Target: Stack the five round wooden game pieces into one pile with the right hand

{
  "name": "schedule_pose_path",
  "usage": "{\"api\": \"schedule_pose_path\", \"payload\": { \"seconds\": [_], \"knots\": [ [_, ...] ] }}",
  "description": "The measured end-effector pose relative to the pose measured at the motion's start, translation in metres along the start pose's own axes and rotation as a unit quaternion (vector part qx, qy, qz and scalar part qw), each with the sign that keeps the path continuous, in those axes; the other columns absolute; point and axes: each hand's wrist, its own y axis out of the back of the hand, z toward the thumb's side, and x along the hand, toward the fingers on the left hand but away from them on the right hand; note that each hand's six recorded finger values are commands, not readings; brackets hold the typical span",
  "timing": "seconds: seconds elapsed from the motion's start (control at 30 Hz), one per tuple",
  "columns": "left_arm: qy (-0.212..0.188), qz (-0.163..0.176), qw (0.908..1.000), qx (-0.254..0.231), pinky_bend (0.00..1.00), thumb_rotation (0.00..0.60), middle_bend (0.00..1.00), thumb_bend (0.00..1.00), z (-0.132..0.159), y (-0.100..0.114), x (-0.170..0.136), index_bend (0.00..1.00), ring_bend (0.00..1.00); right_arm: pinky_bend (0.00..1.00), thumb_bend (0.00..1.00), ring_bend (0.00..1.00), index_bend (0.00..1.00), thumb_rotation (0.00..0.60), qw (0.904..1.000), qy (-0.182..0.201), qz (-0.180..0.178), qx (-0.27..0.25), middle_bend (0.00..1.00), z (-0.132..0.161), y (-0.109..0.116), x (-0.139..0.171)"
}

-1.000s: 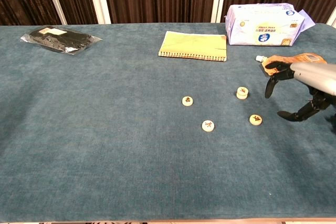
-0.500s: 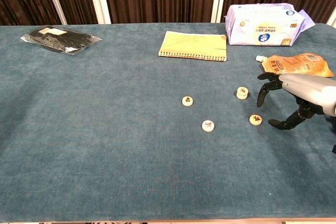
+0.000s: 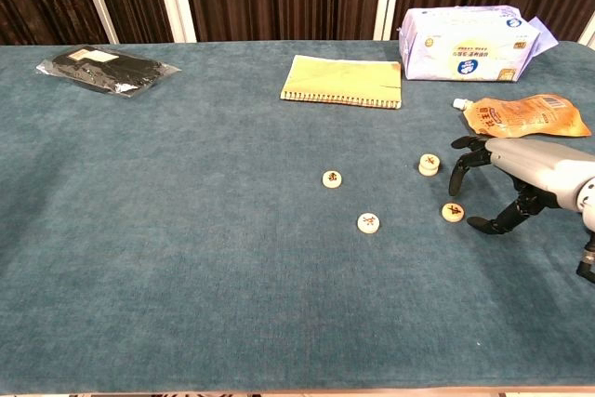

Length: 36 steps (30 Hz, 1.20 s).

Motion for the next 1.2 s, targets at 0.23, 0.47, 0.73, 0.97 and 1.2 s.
{"api": "schedule_pose_path", "payload": {
  "seconds": [0.23,0.47,0.73,0.97,1.2],
  "knots": [
    [0.002,0.0,1.0,0.0,0.0,0.6,0.0,0.48,-0.0001,-0.0001,-0.0001,0.14,0.0,0.0,0.42,0.0,0.4,0.6,1.0,0.004,0.003,-0.001,0.0,0.0035,-0.0035,-0.0007],
    [0.002,0.0,1.0,-0.001,0.0,0.6,0.0,0.48,-0.0003,0.0001,0.0002,0.14,0.0,0.0,0.42,0.0,0.41,0.6,1.0,0.006,0.006,-0.001,0.0,0.0067,-0.007,-0.0032],
    [0.002,0.0,1.0,0.0,0.0,0.6,0.0,0.49,-0.0004,0.0003,0.0003,0.14,0.0,0.0,0.42,0.0,0.46,0.6,1.0,0.0,0.008,-0.003,0.0,0.0047,-0.0089,-0.0049],
    [0.002,0.0,1.0,0.0,0.0,0.6,0.0,0.48,-0.0001,0.0,0.0002,0.14,0.0,0.0,0.42,0.0,0.47,0.6,1.0,-0.003,0.009,-0.004,0.0,0.0032,-0.0086,-0.0061],
    [0.002,0.0,1.0,0.0,0.0,0.6,0.0,0.49,-0.0001,0.0,0.0001,0.14,0.0,0.0,0.42,0.0,0.48,0.6,0.9999,-0.003,0.014,-0.003,0.0,0.0035,-0.0101,-0.0065]
  ]
}}
